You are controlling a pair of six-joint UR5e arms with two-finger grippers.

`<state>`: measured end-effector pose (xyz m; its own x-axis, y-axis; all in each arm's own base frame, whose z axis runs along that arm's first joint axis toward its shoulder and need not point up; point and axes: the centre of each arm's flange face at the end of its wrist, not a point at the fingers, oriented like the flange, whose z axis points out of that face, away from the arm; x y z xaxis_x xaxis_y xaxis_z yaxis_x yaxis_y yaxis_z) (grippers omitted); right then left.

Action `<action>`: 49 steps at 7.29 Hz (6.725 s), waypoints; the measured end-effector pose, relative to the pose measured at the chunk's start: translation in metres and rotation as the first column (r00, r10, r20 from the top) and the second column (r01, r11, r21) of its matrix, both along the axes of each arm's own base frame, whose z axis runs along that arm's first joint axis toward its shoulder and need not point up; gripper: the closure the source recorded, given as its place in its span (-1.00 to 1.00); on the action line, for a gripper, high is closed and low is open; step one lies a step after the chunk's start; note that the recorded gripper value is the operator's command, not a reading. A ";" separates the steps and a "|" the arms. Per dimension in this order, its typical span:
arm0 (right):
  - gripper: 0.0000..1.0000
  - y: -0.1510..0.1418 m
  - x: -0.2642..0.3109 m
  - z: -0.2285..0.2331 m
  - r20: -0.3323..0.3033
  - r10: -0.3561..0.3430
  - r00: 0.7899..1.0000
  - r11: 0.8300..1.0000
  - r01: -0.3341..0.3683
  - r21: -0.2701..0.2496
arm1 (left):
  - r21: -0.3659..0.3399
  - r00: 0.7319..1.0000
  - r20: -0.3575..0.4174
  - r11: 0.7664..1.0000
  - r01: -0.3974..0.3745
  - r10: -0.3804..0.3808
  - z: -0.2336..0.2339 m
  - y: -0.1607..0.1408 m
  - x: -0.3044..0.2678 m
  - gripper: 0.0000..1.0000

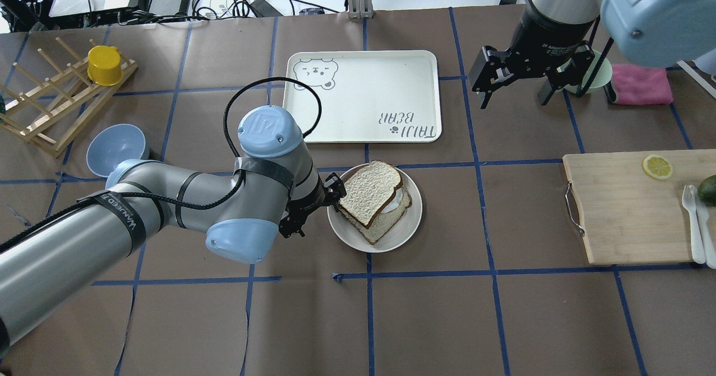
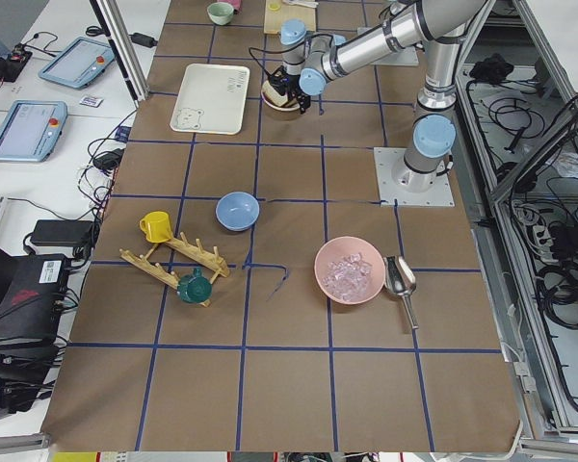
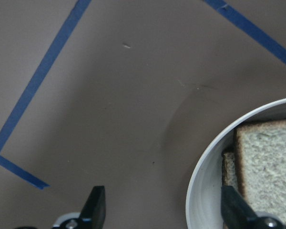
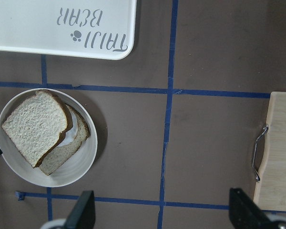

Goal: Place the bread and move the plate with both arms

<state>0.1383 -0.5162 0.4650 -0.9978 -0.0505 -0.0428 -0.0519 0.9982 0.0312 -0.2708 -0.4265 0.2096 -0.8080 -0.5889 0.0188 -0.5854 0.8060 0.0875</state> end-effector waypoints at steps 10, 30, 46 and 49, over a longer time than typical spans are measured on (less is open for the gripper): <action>-1.00 0.002 -0.021 0.006 -0.046 -0.038 0.998 0.999 0.037 -0.015 | -0.029 0.998 -0.008 0.998 0.060 -0.060 -0.016 -0.004 -0.015 1.00; -1.00 0.023 -0.019 0.028 -0.044 -0.040 0.998 0.999 0.040 0.010 | -0.289 0.957 -0.112 0.930 0.226 -0.268 -0.015 -0.227 0.030 -1.00; -1.00 0.035 -0.017 0.049 -0.055 -0.026 0.998 0.999 0.023 -0.042 | -0.037 0.793 0.026 0.793 0.609 -0.608 0.280 -0.042 0.083 -1.00; -1.00 0.039 -0.017 0.054 -0.053 -0.028 0.998 0.998 0.025 -0.052 | -0.079 0.791 0.051 0.787 0.612 -0.610 0.284 -0.041 0.094 -1.00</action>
